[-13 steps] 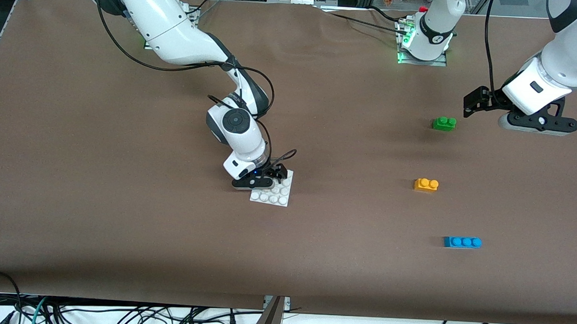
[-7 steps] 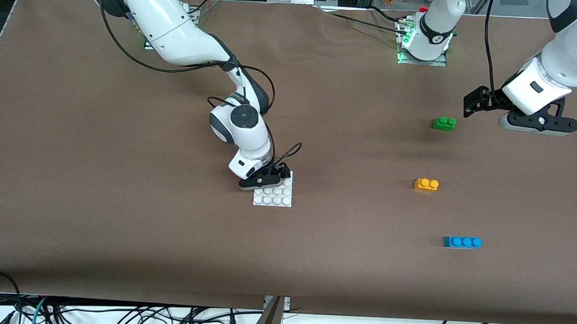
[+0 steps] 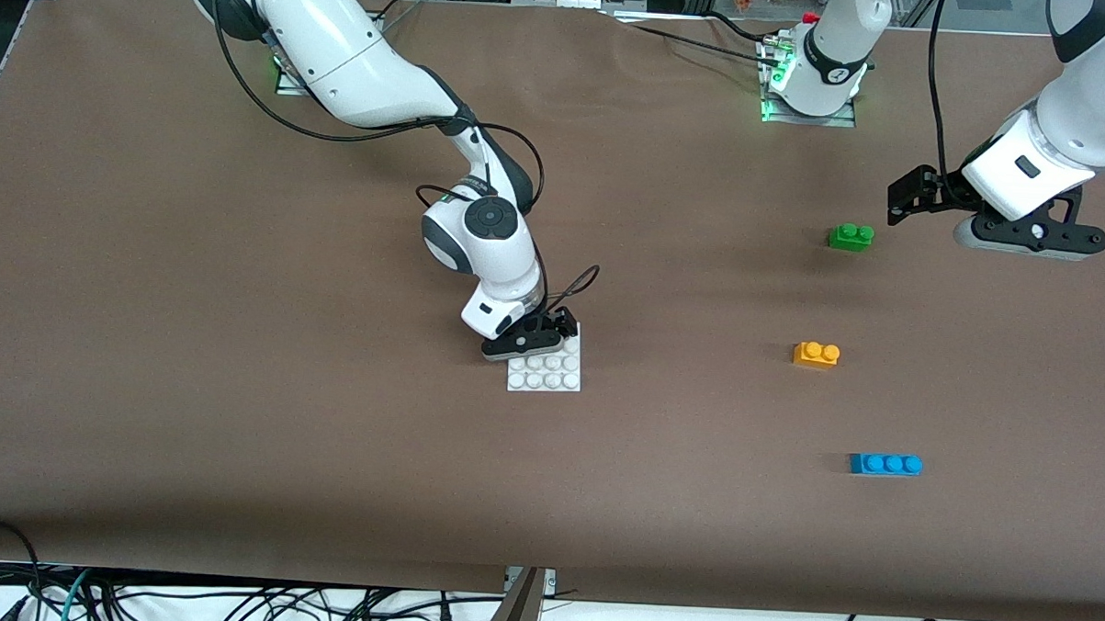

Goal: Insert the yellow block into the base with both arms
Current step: 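Push the white base plate with the right gripper toward the yellow block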

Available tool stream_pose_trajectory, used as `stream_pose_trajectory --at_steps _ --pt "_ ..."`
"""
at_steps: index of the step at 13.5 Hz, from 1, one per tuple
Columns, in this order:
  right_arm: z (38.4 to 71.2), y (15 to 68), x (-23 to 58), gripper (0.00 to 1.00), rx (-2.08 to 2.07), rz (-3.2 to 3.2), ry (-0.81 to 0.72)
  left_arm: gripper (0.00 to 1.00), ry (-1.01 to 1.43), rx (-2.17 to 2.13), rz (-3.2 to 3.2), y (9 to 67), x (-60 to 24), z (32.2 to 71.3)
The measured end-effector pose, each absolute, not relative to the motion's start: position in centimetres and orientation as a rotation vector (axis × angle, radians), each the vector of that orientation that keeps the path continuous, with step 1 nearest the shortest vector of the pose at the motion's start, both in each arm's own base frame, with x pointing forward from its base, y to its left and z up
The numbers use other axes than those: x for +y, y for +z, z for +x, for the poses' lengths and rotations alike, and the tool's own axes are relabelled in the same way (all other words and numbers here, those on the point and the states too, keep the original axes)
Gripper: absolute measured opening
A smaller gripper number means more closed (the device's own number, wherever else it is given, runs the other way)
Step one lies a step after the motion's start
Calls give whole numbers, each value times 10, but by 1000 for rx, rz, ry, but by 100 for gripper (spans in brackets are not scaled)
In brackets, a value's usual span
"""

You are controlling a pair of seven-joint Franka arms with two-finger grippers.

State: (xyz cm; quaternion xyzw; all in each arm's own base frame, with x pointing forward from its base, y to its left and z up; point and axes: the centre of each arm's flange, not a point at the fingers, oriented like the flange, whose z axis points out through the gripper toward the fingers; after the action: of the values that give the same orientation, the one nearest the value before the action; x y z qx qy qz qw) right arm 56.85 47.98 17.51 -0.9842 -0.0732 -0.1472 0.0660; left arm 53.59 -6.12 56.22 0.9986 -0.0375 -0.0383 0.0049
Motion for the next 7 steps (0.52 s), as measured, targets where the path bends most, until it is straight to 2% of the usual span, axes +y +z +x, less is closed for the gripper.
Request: stream_pose_trajectory --at_steps 7 --pt "539 175 538 100 -198 -2915 -457 100 -120 -117 3127 562 -61 536"
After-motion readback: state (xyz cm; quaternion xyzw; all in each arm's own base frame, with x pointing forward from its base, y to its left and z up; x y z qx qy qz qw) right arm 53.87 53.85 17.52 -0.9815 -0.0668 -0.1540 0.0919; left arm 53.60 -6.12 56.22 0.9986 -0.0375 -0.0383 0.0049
